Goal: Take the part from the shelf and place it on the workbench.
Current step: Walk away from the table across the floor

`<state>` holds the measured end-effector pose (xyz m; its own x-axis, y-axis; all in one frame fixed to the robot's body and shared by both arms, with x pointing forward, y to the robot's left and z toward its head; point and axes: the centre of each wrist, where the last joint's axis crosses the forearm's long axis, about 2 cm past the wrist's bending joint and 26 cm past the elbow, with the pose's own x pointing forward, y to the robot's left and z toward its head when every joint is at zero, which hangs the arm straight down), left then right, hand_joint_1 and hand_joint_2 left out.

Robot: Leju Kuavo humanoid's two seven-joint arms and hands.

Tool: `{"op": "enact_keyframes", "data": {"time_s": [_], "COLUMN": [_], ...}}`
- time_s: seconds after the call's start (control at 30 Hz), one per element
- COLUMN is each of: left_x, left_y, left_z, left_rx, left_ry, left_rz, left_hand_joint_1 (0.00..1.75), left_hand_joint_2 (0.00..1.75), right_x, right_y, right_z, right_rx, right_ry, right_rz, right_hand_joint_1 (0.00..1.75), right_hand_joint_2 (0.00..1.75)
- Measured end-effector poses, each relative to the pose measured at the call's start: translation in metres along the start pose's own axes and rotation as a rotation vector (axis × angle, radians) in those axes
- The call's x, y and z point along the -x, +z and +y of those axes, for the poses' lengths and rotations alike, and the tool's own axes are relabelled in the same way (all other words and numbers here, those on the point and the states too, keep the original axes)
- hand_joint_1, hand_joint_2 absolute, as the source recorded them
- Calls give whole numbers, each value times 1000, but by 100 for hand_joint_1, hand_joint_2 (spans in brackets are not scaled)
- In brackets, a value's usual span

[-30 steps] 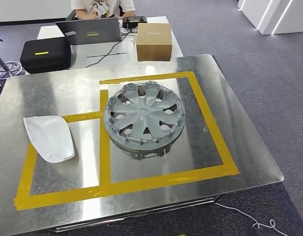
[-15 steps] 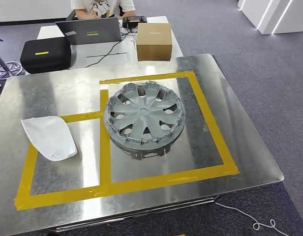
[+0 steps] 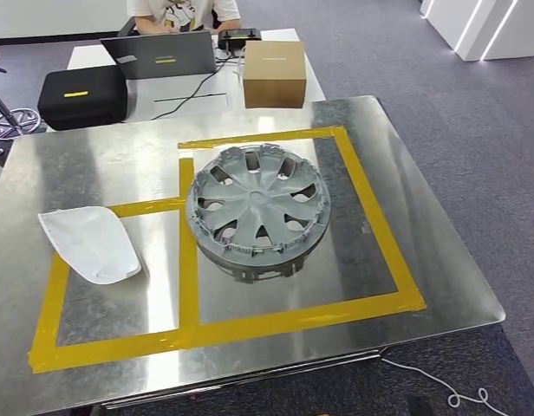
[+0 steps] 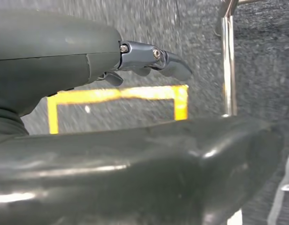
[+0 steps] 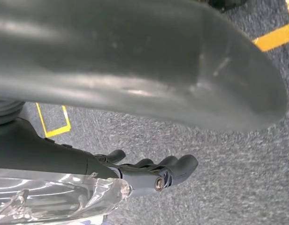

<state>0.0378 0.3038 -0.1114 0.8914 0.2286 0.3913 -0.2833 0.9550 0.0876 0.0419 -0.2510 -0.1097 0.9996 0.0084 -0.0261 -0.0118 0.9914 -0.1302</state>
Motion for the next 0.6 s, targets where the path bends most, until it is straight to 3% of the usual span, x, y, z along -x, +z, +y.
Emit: {"op": "enact_keyframes", "data": {"time_s": [0.6], "left_x": [0], "left_y": [2], "left_z": [-20], "left_rx": [46], "left_ry": [-3], "left_rz": [53], "left_hand_joint_1": [0], "left_hand_joint_2": [0], "right_x": [-2], "right_y": [1], "right_z": [3], "right_rx": [-6], "right_ry": [27], "right_rz": [6], "right_hand_joint_1": [0], "right_hand_joint_2": [0]}}
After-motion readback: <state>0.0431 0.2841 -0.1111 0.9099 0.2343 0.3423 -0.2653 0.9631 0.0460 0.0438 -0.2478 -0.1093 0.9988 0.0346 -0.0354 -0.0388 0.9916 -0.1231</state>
